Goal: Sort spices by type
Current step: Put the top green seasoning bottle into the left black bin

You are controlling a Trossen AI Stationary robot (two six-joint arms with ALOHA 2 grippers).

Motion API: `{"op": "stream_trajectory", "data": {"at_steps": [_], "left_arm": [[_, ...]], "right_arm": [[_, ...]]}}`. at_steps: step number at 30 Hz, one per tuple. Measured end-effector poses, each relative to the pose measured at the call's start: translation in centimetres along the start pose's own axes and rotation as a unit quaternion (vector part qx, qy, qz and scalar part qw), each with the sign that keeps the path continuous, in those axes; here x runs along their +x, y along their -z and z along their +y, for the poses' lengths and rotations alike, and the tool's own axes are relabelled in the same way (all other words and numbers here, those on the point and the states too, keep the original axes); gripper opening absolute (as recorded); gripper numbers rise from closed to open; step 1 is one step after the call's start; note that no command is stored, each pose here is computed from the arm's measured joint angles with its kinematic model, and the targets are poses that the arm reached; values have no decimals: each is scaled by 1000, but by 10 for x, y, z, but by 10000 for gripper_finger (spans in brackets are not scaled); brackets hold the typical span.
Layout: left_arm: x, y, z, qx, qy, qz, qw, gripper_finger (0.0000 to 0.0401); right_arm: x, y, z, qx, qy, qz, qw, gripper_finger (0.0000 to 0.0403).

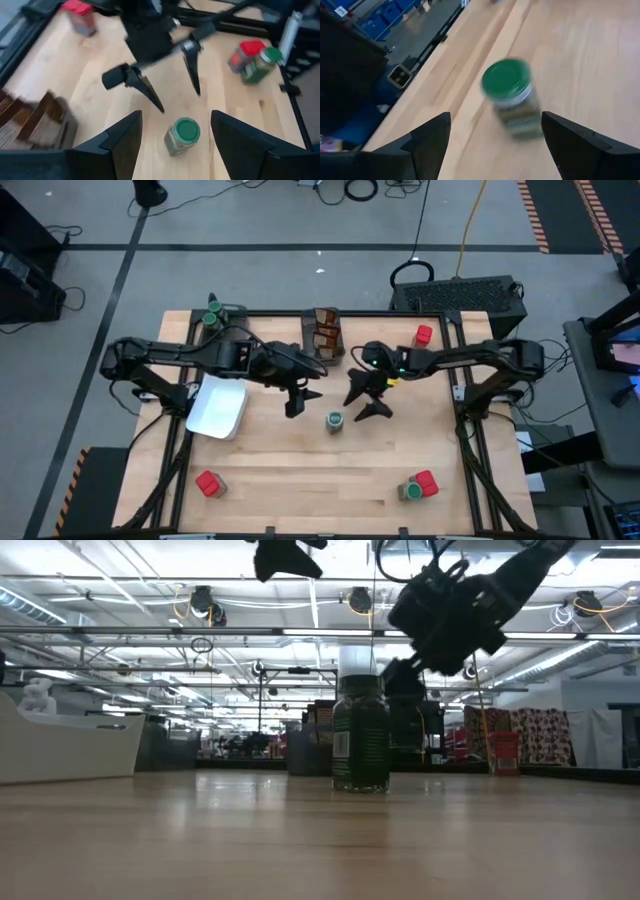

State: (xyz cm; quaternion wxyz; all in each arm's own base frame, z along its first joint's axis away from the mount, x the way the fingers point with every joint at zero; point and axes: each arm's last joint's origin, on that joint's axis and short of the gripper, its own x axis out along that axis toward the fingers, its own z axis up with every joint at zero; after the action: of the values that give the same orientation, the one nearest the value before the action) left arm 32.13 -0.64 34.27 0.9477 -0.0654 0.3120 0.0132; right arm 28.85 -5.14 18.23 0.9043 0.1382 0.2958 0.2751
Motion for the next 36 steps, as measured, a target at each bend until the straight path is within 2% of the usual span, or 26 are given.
{"op": "stream_trajectory", "data": {"at_steps": [5, 8, 15, 19, 22, 25, 31, 36], "left_arm": [[24, 1, 13, 28, 47, 13, 998, 239], [45, 2, 21, 43, 89, 12, 995, 239], [93, 18, 22, 187, 116, 25, 975, 239], [116, 32, 19, 204, 133, 55, 968, 239], [123, 37, 15, 210, 175, 59, 960, 239], [126, 36, 13, 214, 194, 46, 956, 239], [133, 41, 15, 262, 197, 44, 944, 239], [137, 42, 9, 269, 199, 38, 941, 244]], "right_arm": [[-19, 5, 20, 57, 0, 49, 997, 293], [-29, 10, 29, 100, 26, 80, 991, 293], [-48, 15, 45, 128, 88, 118, 981, 293], [-53, 15, 51, 143, 102, 122, 977, 293], [-56, 15, 53, 147, 104, 119, 976, 293], [-56, 15, 54, 151, 104, 119, 976, 293], [-56, 15, 54, 152, 104, 120, 976, 293], [-56, 15, 54, 152, 104, 120, 975, 293]]}}
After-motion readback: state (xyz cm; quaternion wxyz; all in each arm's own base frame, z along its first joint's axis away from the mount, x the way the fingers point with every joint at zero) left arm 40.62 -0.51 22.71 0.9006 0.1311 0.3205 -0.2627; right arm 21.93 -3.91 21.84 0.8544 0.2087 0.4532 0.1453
